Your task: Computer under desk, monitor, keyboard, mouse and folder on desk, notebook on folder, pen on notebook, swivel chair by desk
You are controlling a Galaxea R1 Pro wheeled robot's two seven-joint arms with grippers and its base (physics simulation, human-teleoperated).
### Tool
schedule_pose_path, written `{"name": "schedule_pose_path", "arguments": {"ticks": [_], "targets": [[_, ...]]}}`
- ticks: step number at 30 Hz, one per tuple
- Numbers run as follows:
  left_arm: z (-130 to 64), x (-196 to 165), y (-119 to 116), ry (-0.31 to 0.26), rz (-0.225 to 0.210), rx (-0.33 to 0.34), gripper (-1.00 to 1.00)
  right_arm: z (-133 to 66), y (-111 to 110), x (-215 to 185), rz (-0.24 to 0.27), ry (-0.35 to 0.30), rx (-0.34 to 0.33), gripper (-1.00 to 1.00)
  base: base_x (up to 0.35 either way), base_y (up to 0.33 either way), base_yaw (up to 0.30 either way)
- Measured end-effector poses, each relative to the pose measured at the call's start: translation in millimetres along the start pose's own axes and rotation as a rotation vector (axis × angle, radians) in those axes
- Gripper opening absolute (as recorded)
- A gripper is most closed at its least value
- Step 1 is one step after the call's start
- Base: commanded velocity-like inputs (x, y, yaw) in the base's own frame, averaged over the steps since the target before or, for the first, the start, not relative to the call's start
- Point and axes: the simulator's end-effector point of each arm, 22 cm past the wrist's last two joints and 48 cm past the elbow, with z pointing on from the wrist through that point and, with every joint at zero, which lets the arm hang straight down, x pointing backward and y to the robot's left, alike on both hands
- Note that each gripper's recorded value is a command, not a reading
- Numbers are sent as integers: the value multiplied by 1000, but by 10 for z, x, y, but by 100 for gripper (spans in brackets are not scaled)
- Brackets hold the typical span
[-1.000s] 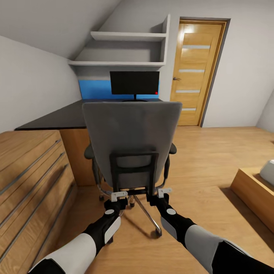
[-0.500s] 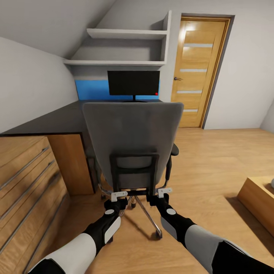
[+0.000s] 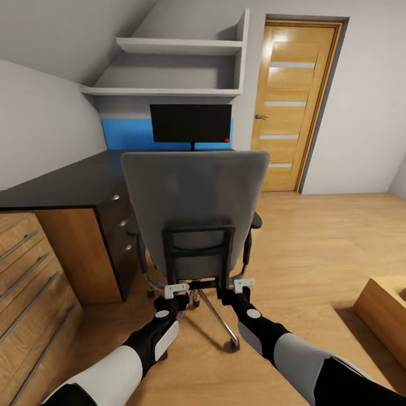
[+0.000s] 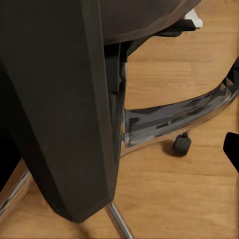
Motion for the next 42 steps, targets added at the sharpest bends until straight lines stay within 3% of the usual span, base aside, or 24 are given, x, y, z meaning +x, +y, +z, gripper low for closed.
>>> {"name": "schedule_pose_path", "arguments": {"ticks": [42], "targets": [[2,50,21,9,9,-4,100,-2,3,3,-2,0,-1,100,298,-185,47]]}}
